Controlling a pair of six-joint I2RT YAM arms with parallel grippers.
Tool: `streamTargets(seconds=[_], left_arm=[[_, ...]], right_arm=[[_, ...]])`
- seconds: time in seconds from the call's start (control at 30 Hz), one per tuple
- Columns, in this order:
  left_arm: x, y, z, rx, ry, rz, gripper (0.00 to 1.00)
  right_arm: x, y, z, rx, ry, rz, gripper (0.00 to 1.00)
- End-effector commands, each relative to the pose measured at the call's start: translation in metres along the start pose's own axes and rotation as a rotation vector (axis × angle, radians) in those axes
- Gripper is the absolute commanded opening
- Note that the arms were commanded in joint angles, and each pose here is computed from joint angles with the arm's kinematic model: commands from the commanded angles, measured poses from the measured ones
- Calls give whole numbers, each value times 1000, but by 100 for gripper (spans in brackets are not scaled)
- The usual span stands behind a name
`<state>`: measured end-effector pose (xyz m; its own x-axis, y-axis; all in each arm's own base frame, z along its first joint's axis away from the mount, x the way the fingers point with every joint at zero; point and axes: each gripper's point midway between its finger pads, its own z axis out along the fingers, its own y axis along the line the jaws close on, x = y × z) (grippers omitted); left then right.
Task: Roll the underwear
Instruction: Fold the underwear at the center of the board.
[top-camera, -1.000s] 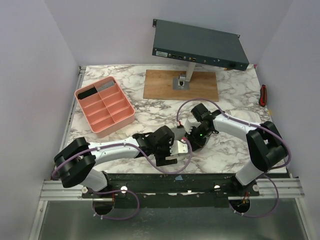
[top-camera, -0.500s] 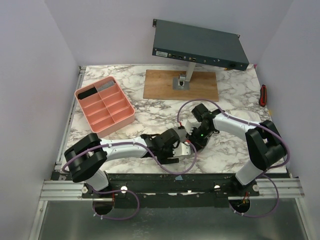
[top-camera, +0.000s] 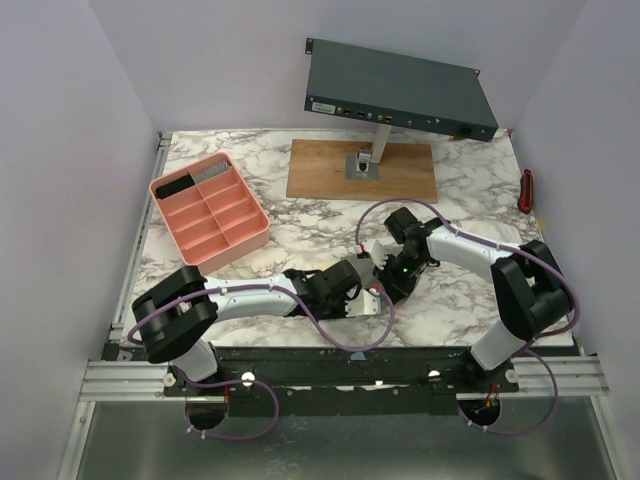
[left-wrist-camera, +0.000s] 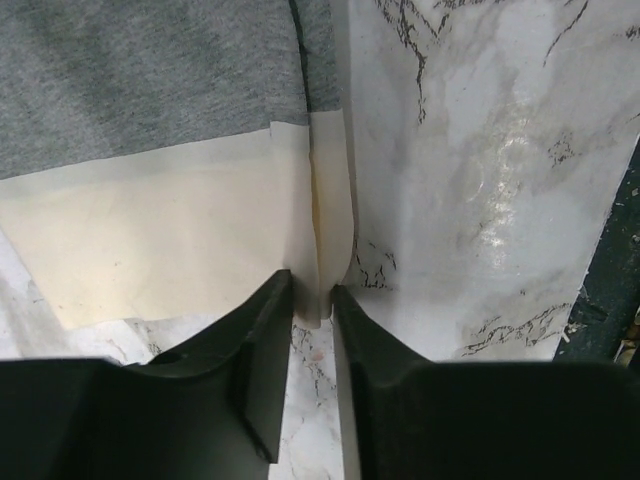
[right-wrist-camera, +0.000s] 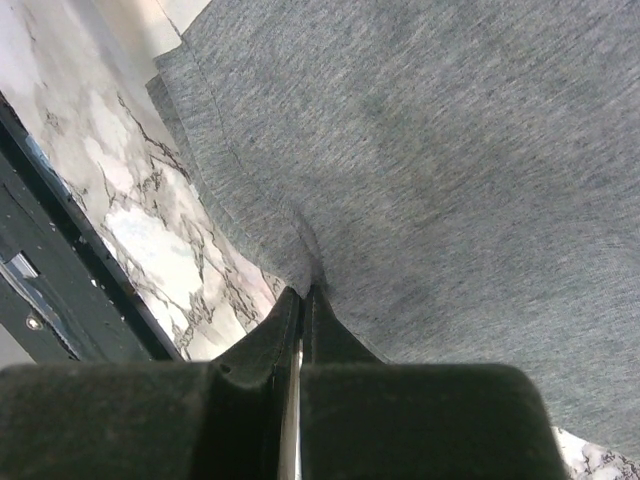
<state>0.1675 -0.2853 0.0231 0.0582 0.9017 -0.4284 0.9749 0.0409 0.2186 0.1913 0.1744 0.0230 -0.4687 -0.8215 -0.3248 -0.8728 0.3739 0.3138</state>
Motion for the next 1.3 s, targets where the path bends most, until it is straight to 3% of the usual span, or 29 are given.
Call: streamTargets(seconds=[0.0,0.23,0.83,1.27], left_arm=[[2,-4,-2,11,24,11,21],[-6,-9,-5,45,-2,2,0],[-23,-37,-41,236,-119,19,0],[-20,15,-59,271,-165,-237,0]], right_arm=[[2,-1,-6,12,17,7,1],[2,4,-10,2,15,23,1],[-10,10,-35,12,13,52,1],[-36,-25,-57,104,99,-3,1]])
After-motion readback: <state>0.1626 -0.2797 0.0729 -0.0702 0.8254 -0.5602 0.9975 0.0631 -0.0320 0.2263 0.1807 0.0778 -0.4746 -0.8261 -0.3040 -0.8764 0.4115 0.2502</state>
